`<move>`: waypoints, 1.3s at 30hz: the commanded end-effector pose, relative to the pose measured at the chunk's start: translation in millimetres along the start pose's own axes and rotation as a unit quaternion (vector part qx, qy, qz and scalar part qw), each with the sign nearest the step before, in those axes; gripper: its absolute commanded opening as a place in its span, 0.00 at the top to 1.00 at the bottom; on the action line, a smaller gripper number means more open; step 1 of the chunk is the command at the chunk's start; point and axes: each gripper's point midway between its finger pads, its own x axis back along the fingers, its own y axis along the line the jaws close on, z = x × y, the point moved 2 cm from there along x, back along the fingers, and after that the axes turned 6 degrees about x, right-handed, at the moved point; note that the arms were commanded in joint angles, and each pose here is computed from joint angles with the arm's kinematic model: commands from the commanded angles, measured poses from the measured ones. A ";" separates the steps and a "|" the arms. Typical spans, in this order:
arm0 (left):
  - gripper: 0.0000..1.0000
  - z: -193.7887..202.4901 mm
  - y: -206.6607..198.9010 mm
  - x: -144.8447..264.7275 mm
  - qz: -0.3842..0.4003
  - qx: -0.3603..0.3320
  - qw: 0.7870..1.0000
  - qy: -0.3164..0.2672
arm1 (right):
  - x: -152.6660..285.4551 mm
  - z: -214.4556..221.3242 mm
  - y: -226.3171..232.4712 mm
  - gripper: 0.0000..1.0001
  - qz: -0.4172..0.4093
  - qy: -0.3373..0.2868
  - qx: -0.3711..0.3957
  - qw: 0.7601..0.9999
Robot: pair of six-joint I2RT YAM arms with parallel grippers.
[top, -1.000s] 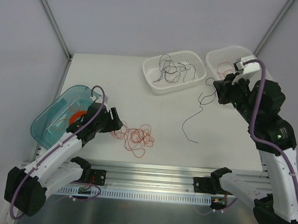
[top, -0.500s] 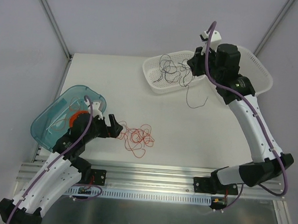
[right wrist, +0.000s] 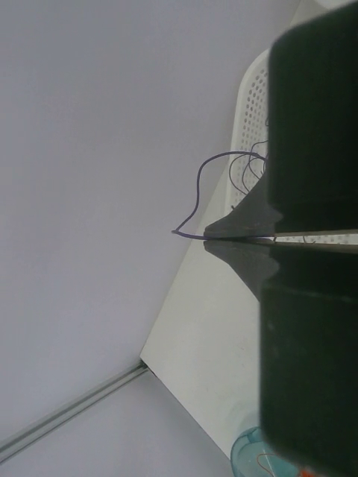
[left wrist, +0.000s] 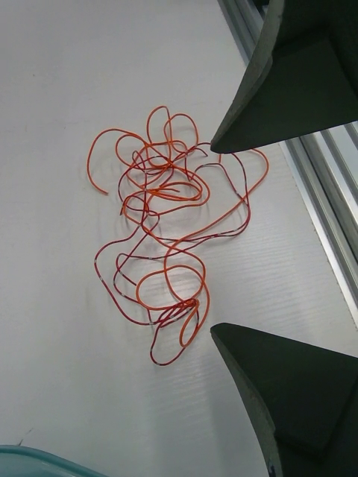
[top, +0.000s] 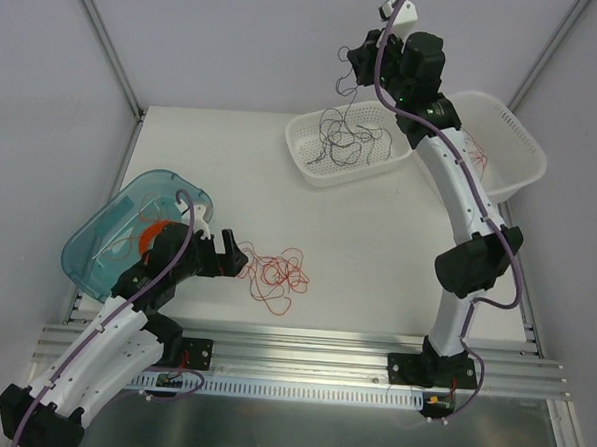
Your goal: Untangle the cables
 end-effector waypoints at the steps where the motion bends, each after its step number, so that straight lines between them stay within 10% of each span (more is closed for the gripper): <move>1: 0.01 -5.5 -0.9 0.3 -0.005 0.012 1.000 -0.006 | -27.3 -6.1 -12.0 0.99 0.007 -0.047 -0.015 0.999; 13: 0.01 0.0 1.0 -4.9 -0.013 0.024 1.000 0.012 | -76.6 174.3 -64.2 0.86 0.082 0.095 -0.159 0.979; 17: 0.01 2.7 -0.5 -8.1 -0.014 0.027 0.999 0.029 | -51.0 194.2 -67.2 0.50 0.096 0.138 -0.161 0.973; 23: 0.01 2.7 -1.5 -15.7 -0.023 0.025 0.998 0.053 | -0.8 167.5 -48.6 0.22 0.069 0.172 -0.142 0.972; 39: 0.06 -11.4 -12.6 -40.6 -0.033 -0.005 0.994 0.107 | 190.5 197.6 79.8 0.16 -0.026 0.310 -0.130 0.941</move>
